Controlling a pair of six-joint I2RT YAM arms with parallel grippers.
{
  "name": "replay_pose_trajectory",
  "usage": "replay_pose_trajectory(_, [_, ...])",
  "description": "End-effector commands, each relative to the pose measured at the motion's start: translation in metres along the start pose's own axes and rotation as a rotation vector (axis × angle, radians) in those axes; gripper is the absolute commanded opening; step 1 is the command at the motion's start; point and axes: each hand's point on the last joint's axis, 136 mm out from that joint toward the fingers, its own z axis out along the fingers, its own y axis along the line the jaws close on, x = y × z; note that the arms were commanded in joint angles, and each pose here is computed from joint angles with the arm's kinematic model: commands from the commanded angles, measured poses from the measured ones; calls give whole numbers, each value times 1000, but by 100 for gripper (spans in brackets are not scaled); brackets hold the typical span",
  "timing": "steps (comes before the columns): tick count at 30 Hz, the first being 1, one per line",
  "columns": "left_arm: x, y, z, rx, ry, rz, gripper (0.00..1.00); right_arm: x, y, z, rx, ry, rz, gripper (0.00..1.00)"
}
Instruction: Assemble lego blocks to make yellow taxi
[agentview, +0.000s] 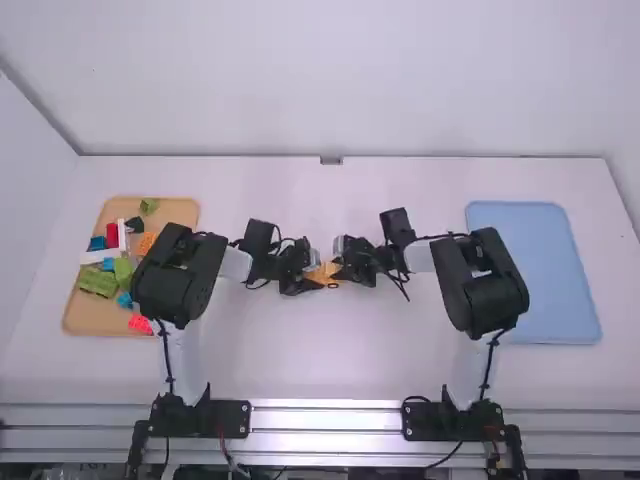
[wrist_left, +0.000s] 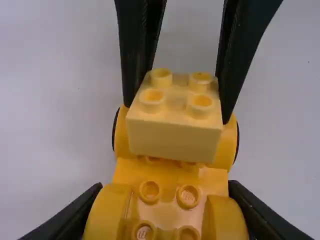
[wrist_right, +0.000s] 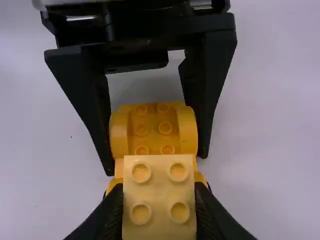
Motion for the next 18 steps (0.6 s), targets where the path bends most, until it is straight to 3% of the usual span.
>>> replay_pose_trajectory(1, [49, -28, 7, 33, 149, -127, 26, 16, -6, 0, 46, 92, 24, 27])
replay_pose_trajectory(3, [49, -28, 7, 35, 150, -133, 26, 16, -6, 0, 46, 92, 25, 42])
replay_pose_trajectory(8, [49, -27, 7, 32, 149, -130, 25, 15, -8, 0, 54, 87, 26, 58])
replay_pose_trajectory(13, [49, -28, 7, 32, 150, -130, 25, 12, -9, 0, 52, 71, 18, 62])
replay_pose_trajectory(18, [48, -27, 7, 32, 149, -129, 25, -15, 1, -7, -7, -52, -26, 62])
